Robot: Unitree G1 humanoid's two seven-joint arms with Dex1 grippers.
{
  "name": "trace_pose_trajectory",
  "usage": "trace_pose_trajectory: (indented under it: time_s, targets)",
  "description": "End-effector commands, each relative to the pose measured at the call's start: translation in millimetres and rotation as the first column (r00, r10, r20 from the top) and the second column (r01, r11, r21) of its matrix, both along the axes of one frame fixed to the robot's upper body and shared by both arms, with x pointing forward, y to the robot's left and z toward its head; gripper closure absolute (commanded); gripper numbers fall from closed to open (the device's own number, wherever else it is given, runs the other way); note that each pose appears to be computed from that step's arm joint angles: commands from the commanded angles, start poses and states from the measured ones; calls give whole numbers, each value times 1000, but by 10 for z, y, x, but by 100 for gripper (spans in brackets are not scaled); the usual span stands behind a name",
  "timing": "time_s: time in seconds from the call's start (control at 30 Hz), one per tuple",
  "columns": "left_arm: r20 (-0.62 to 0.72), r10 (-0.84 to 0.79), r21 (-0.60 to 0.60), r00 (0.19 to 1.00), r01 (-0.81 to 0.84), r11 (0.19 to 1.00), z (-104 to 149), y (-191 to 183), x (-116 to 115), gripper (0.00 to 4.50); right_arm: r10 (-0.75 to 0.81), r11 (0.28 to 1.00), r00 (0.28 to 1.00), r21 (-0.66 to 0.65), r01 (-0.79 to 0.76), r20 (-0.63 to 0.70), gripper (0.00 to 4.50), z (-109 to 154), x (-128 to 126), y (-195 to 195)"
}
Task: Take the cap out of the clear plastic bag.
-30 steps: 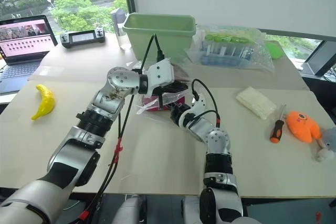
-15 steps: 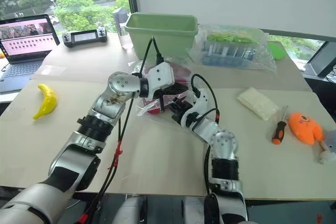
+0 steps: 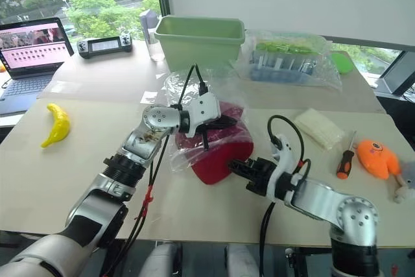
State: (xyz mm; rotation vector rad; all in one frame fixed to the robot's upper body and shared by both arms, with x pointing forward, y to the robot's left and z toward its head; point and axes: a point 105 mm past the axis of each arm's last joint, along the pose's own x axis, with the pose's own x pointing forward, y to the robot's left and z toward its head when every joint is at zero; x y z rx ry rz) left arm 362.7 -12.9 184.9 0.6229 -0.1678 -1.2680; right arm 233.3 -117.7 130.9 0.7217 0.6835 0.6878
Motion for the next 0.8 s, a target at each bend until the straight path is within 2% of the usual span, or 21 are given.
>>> trace_pose_trajectory:
  time_s: [0.03, 0.17, 0.3, 0.37, 0.5, 0.63, 0.73, 0.8]
  targets:
    - [46, -27, -37, 999, 29, 999, 116, -61, -64, 450, 83, 995, 997, -60, -83, -3, 444, -25, -302, -92]
    - [41, -32, -39, 999, 33, 999, 94, -69, -84, 450, 103, 990, 994, -95, -105, -25, 444, -26, -486, -275]
    - [34, -37, -41, 999, 38, 998, 72, -79, -99, 450, 144, 955, 986, -273, -116, 86, 444, 82, -594, -471]
    - [32, -39, -42, 999, 40, 998, 69, -82, -103, 450, 144, 944, 981, -317, -97, 129, 444, 132, -638, -595]
    - [30, -39, -43, 999, 40, 998, 65, -85, -96, 450, 100, 943, 981, -331, -40, 167, 444, 171, -634, -757]
    - [28, -41, -63, 999, 42, 997, 140, -98, -86, 450, 81, 948, 978, -318, -16, 192, 444, 159, -552, -733]
    - [45, -30, -56, 999, 32, 998, 178, -69, -53, 450, 102, 945, 978, -325, -38, 182, 444, 120, -569, -688]
    - [52, -14, -40, 999, 17, 999, 150, -16, -10, 450, 126, 943, 971, -329, -53, 203, 444, 185, -635, -719]
